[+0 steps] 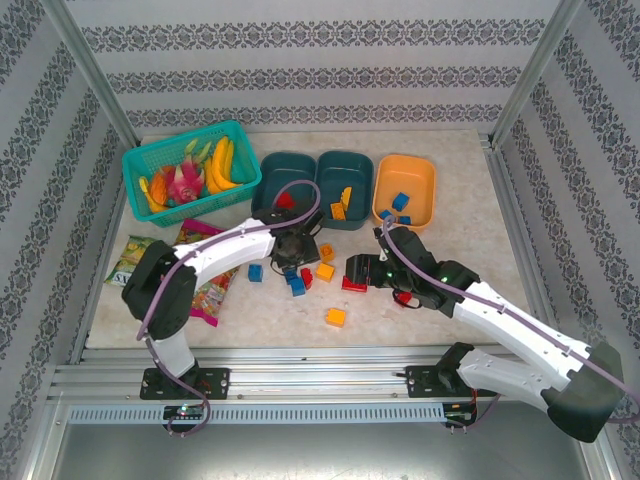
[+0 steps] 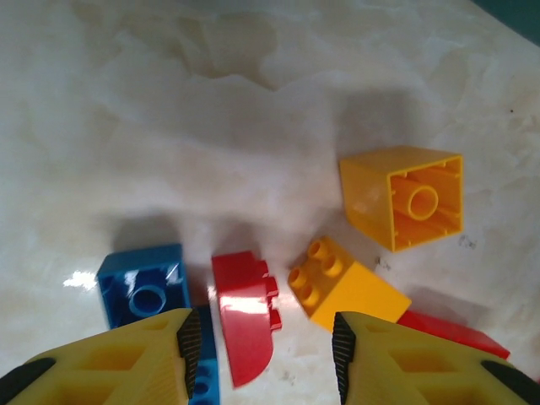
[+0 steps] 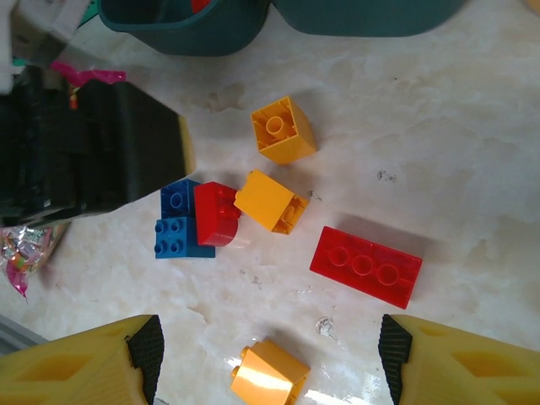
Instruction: Sort the legos into containers by color
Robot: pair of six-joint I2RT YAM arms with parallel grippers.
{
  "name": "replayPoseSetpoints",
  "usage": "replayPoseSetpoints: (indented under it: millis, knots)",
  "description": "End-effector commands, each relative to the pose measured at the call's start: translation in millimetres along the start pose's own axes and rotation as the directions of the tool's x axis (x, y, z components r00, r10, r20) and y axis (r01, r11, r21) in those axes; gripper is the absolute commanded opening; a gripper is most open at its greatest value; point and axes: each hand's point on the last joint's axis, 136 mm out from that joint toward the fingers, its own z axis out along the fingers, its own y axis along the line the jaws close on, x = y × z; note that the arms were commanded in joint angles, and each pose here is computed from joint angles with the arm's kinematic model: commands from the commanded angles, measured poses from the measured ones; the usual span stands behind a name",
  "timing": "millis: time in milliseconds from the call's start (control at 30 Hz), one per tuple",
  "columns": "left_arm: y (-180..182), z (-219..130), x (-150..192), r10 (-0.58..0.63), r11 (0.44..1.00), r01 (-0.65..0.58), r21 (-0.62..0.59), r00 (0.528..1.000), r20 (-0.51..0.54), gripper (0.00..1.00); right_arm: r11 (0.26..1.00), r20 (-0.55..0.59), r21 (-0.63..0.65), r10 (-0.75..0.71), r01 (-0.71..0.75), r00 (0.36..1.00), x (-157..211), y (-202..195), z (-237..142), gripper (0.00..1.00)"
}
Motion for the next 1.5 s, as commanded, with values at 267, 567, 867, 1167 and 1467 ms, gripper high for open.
replayPoseSetpoints:
  millis: [267, 567, 867, 1167, 1467]
  knots:
    - [-1, 20, 7, -0.029, 0.999, 0.027, -0.033, 0.997, -0.071, 0.44, 0.999, 0.021, 0.016, 0.032, -0.032, 0.999, 7, -11, -5, 0.7]
    - [8, 25, 19, -0.036, 0.992, 0.021, -0.123, 0.993, -0.116, 0.4, 0.999, 0.02, 0.023, 0.037, -0.037, 0.999, 6, -13, -5, 0.7]
    - [18, 21, 22, -0.028, 0.982, 0.008, -0.188, 0.994, -0.104, 0.42, 0.998, 0.012, 0.029, 0.047, -0.047, 0.999, 7, -16, -2, 0.7]
    - [14, 33, 27, -0.014, 0.983, -0.011, -0.185, 0.99, -0.138, 0.44, 0.998, 0.001, 0.031, 0.05, -0.05, 0.999, 7, -16, 2, 0.7]
    - [0, 35, 21, 0.039, 0.981, -0.065, -0.182, 0.989, -0.141, 0.4, 0.998, -0.003, 0.032, 0.051, -0.051, 0.999, 7, -16, 3, 0.7]
